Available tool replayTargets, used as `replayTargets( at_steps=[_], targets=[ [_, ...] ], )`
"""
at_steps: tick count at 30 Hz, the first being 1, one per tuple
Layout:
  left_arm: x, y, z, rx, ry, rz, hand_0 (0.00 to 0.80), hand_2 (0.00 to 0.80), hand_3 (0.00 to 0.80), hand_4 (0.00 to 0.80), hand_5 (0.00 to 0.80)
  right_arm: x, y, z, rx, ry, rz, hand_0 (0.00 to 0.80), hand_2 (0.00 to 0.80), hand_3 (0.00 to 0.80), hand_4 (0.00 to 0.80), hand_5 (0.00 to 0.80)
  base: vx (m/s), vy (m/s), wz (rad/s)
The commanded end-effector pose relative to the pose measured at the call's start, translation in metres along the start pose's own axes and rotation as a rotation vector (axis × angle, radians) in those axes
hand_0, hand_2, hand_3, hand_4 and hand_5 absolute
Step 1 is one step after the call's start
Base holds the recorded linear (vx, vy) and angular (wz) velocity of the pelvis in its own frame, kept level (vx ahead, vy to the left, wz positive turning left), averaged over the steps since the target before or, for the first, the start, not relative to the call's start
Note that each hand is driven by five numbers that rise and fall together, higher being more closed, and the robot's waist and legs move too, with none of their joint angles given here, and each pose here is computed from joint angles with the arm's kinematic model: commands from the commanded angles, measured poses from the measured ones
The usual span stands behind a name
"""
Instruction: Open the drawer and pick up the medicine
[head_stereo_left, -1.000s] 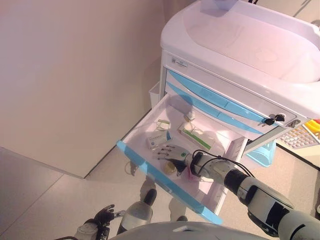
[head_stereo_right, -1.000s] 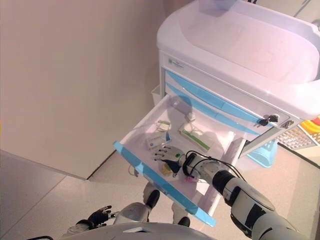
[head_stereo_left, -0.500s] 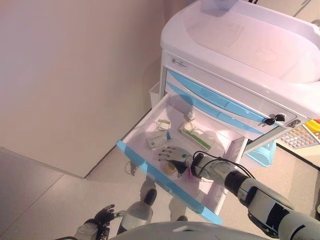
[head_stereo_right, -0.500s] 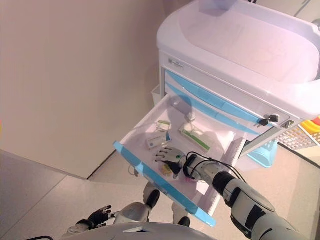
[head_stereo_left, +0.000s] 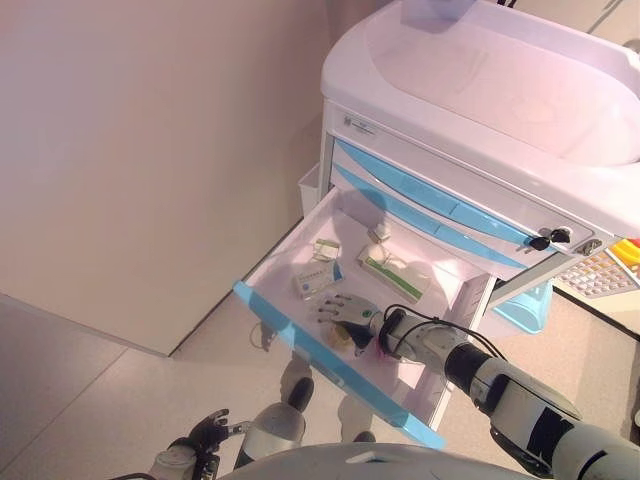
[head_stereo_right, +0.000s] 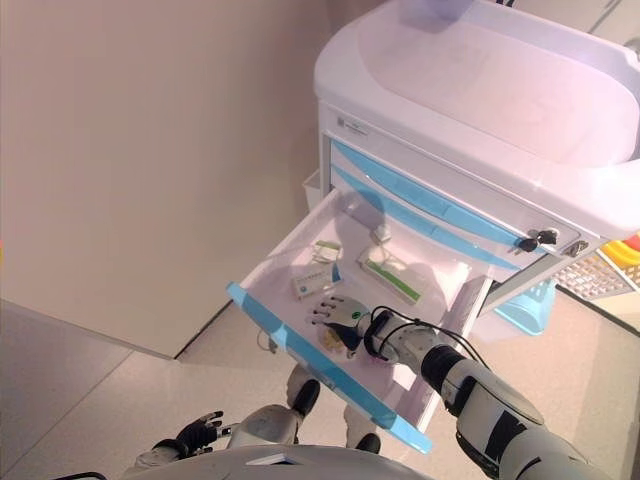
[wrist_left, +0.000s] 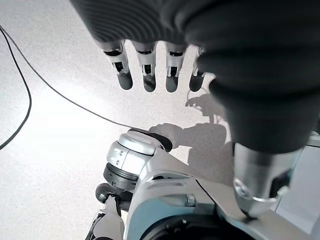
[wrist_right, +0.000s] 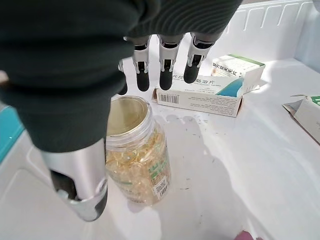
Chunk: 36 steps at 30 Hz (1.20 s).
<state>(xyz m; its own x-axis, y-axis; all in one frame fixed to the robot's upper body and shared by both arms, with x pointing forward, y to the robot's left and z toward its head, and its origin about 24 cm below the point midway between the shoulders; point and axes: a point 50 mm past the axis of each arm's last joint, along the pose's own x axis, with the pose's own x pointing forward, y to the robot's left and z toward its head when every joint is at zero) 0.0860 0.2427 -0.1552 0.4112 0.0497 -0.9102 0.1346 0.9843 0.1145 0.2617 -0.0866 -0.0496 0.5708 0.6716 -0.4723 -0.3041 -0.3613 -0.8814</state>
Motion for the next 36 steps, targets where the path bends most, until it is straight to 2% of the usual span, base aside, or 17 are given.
replayTargets(
  at_steps=[1, 2, 3, 4, 5, 7, 8, 27, 36],
  targets=[
    [0.003, -0.005, 0.004, 0.066, -0.003, -0.021, 0.000, 0.000, 0.000, 0.000, 0.000, 0.005, -0.013, 0.002, -0.006, -0.006, -0.082, 0.000, 0.000, 0.000, 0.000, 0.000, 0.000, 0.000, 0.00],
    [0.003, -0.005, 0.004, 0.065, -0.003, -0.021, 0.000, 0.000, 0.000, 0.000, 0.000, 0.004, -0.013, 0.002, -0.006, -0.005, -0.082, 0.000, 0.000, 0.000, 0.000, 0.000, 0.000, 0.000, 0.00],
    [0.003, -0.005, 0.004, 0.066, -0.003, -0.021, 0.000, 0.000, 0.000, 0.000, 0.000, 0.004, -0.012, 0.003, -0.007, -0.007, -0.083, 0.138, 0.138, 0.138, 0.138, 0.138, 0.000, 0.000, 0.00],
    [0.003, -0.005, 0.004, 0.066, -0.004, -0.021, 0.000, 0.000, 0.000, 0.000, 0.000, 0.004, -0.013, 0.003, -0.008, -0.007, -0.084, 0.395, 0.395, 0.395, 0.395, 0.395, 0.000, 0.000, 0.00],
    [0.003, -0.005, 0.004, 0.065, -0.004, -0.022, 0.000, 0.000, 0.000, 0.000, 0.000, 0.004, -0.013, 0.003, -0.010, -0.008, -0.084, 0.596, 0.596, 0.596, 0.596, 0.596, 0.000, 0.000, 0.00],
    [0.003, -0.005, 0.004, 0.067, -0.005, -0.022, 0.000, 0.000, 0.000, 0.000, 0.000, 0.005, -0.013, 0.003, -0.012, -0.009, -0.085, 0.775, 0.775, 0.775, 0.775, 0.775, 0.000, 0.000, 0.00],
    [0.003, -0.005, 0.004, 0.067, -0.005, -0.022, 0.000, 0.000, 0.000, 0.000, 0.000, 0.005, -0.013, 0.003, -0.012, -0.010, -0.085, 0.800, 0.800, 0.800, 0.800, 0.800, 0.000, 0.000, 0.00],
    [0.003, -0.004, 0.005, 0.072, -0.008, -0.019, 0.000, 0.000, 0.000, 0.000, 0.000, 0.003, -0.009, 0.003, -0.013, -0.013, -0.074, 0.800, 0.800, 0.800, 0.800, 0.800, 0.000, 0.000, 0.00],
    [0.002, 0.001, 0.005, 0.052, -0.002, -0.008, 0.000, 0.000, 0.000, 0.000, 0.000, -0.003, -0.032, -0.009, -0.039, -0.007, -0.126, 0.800, 0.800, 0.800, 0.800, 0.800, 0.000, 0.000, 0.00]
  ],
)
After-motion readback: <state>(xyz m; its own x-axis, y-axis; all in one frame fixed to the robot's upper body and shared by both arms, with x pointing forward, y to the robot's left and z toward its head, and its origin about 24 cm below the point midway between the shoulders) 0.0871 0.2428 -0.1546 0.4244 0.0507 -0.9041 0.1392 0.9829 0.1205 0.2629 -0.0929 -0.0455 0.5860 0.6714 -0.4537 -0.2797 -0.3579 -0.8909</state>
